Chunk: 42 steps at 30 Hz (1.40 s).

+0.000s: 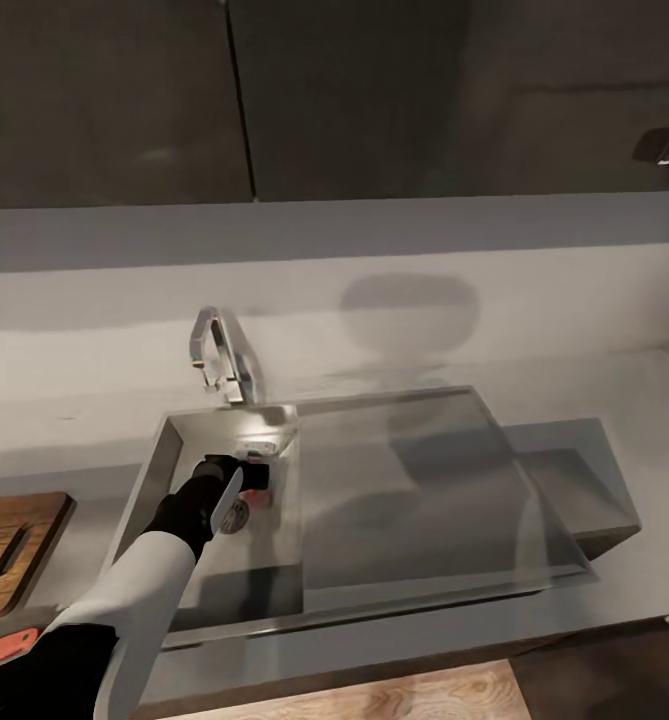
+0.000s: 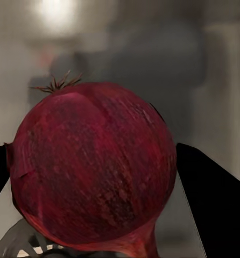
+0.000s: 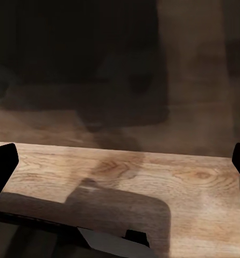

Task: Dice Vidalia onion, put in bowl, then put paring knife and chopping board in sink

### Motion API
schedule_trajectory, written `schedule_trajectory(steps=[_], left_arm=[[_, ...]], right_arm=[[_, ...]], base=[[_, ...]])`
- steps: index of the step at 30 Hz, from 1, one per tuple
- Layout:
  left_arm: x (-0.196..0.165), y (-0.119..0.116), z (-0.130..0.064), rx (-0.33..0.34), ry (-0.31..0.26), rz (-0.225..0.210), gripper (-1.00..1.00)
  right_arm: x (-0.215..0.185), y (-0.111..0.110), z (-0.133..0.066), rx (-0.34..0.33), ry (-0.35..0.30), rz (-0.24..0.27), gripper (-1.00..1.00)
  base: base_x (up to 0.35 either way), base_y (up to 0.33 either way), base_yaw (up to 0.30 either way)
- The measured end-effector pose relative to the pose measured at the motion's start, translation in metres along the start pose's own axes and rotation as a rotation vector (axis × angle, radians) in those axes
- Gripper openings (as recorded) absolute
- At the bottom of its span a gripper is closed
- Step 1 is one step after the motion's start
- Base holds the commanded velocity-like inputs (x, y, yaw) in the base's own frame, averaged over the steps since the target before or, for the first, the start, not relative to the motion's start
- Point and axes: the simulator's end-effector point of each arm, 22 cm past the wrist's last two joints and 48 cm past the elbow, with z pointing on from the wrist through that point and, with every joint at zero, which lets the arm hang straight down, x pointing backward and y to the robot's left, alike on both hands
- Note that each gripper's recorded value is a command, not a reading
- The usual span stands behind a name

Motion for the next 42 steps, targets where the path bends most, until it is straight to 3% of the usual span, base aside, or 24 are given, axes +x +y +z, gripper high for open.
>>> schedule_trajectory(steps=[9, 17, 24, 29, 36, 39, 42], left_arm=[[-0.008, 0.001, -0.007, -0.001, -0.017, 0.001, -1.0], [-0.018, 0.001, -0.014, -0.001, -0.037, 0.001, -1.0], [-0.055, 0.0, -0.036, 0.003, -0.122, -0.005, -1.0], [-0.08, -0.001, -0.055, 0.006, -0.175, -0.009, -1.0], [-0.087, 0.0, -0.092, 0.011, -0.253, -0.022, -1.0], [-0.074, 0.002, -0.12, 0.013, -0.256, -0.028, -1.0], [-0.08, -0.008, -0.155, 0.028, -0.315, -0.003, -1.0]], right_arm=[[-0.006, -0.001, 0.001, 0.002, -0.014, -0.002, 1.0], [-0.011, -0.001, 0.001, 0.003, -0.026, -0.004, 1.0], [-0.015, -0.002, 0.002, 0.004, -0.037, -0.005, 1.0], [-0.017, -0.002, 0.002, 0.005, -0.044, -0.006, 1.0], [-0.022, -0.003, 0.002, 0.007, -0.054, -0.007, 1.0], [-0.023, -0.003, 0.002, 0.008, -0.058, -0.008, 1.0], [-0.025, -0.004, 0.002, 0.008, -0.063, -0.008, 1.0]], base=[[-0.023, 0.0, -0.034], [-0.273, 0.052, -0.001], [-0.33, 0.093, 0.0], [-0.331, 0.099, 0.0], [-0.317, 0.099, 0.0], [-0.25, 0.13, 0.0], [-0.197, 0.202, 0.0]])
